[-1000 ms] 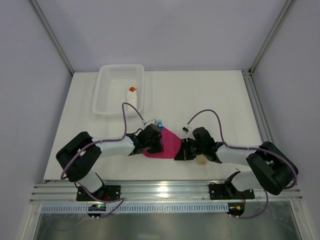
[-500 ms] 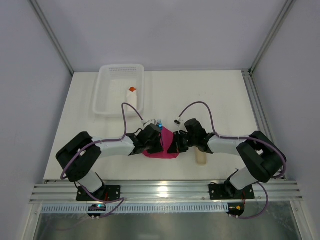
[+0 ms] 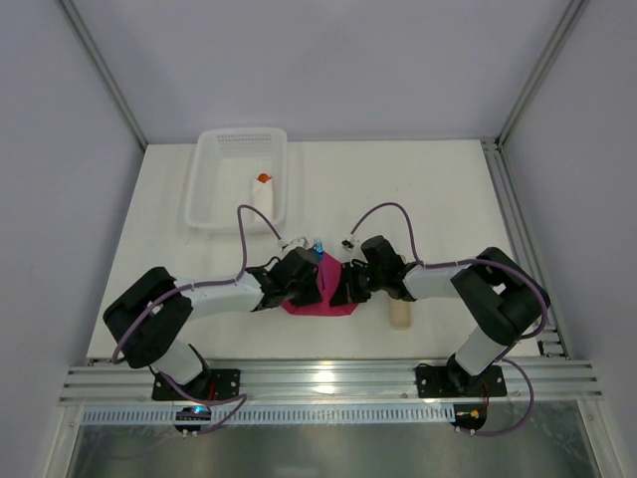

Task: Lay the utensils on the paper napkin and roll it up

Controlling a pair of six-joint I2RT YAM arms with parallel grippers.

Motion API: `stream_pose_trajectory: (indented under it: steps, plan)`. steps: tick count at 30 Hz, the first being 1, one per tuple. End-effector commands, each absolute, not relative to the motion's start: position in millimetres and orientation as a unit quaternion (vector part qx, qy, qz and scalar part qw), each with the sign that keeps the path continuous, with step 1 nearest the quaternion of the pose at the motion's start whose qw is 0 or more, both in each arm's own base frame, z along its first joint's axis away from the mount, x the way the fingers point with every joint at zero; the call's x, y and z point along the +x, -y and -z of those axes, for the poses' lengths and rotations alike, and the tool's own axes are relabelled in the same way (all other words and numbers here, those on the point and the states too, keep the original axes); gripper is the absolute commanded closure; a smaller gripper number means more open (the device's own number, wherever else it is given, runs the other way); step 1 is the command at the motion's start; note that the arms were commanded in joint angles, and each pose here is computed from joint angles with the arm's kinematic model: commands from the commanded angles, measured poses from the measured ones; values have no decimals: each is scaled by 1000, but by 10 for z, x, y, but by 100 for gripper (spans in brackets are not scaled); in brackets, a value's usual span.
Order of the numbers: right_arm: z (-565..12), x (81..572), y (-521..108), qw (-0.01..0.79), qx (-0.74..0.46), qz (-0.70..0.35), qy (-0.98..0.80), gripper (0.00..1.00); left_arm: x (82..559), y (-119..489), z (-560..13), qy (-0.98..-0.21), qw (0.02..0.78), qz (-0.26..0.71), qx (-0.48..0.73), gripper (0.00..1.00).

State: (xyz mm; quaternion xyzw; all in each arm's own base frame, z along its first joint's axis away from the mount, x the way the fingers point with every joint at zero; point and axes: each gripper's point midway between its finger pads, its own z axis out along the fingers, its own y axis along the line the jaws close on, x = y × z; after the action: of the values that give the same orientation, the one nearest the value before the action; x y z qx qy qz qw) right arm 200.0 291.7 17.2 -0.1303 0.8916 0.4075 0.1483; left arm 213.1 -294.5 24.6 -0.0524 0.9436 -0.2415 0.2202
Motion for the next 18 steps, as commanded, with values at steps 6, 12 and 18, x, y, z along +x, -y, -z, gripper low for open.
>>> stream_pose_trajectory:
  steps: [6, 12, 18]
  plan:
    - [-396, 2121, -3095, 179, -152, -430, -872, 96, 2057, 2661, -384, -940, 245, 227, -73, 95]
    - [-383, 2150, -3128, 177, -152, -431, -872, 96, 1940, 2530, -291, -943, 237, 219, -80, 96]
    - [-416, 2174, -3151, 180, -153, -431, -871, 96, 1881, 2403, -162, -947, 232, 201, -93, 96]
